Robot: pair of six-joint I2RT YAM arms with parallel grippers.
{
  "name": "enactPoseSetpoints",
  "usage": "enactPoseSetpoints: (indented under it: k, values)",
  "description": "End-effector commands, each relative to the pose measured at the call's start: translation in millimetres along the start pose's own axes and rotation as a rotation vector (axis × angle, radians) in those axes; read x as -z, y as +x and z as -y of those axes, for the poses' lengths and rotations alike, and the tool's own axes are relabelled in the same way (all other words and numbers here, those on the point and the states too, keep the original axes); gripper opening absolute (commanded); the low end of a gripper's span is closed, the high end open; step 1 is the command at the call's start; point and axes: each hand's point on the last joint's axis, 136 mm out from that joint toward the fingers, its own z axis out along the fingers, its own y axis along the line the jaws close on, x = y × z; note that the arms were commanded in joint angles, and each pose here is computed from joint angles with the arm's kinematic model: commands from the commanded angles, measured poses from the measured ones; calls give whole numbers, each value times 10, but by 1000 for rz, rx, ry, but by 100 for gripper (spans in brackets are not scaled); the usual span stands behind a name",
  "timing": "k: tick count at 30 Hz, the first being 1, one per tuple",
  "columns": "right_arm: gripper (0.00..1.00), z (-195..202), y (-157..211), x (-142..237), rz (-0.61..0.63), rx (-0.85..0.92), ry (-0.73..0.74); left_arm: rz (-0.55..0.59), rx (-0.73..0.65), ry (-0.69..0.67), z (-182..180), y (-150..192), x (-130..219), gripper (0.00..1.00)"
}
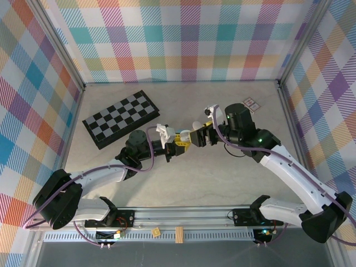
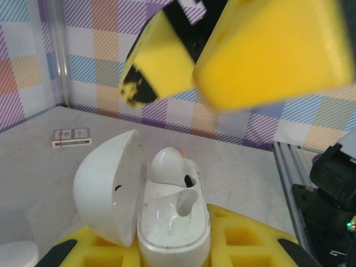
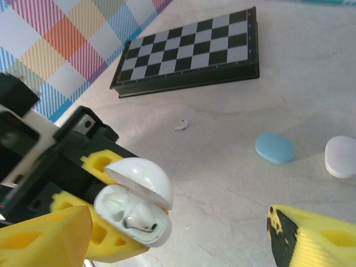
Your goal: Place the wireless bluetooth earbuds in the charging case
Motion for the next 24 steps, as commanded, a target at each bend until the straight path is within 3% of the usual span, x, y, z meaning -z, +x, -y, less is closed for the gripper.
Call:
enactPoseSetpoints:
  k: [1,10,14,19,24]
  values:
    - [82,-33,-93,57,30,-9,-1,45,-119,-49,-70,-115,43,5]
    - [82,9,-64,-59,0,-19,26,26,-162,-76,-126,-94,34,6]
    - [82,28,-83,-61,21,-22,34,7,-166,-149,-238,-15,114,5]
    - [82,234,-13,-193,27,-90,116,37,-115,-286,-492,-25,430,5]
    - [81,312,152,-547,-56,-164,98,72,-86,-426,-701,-168,836,5]
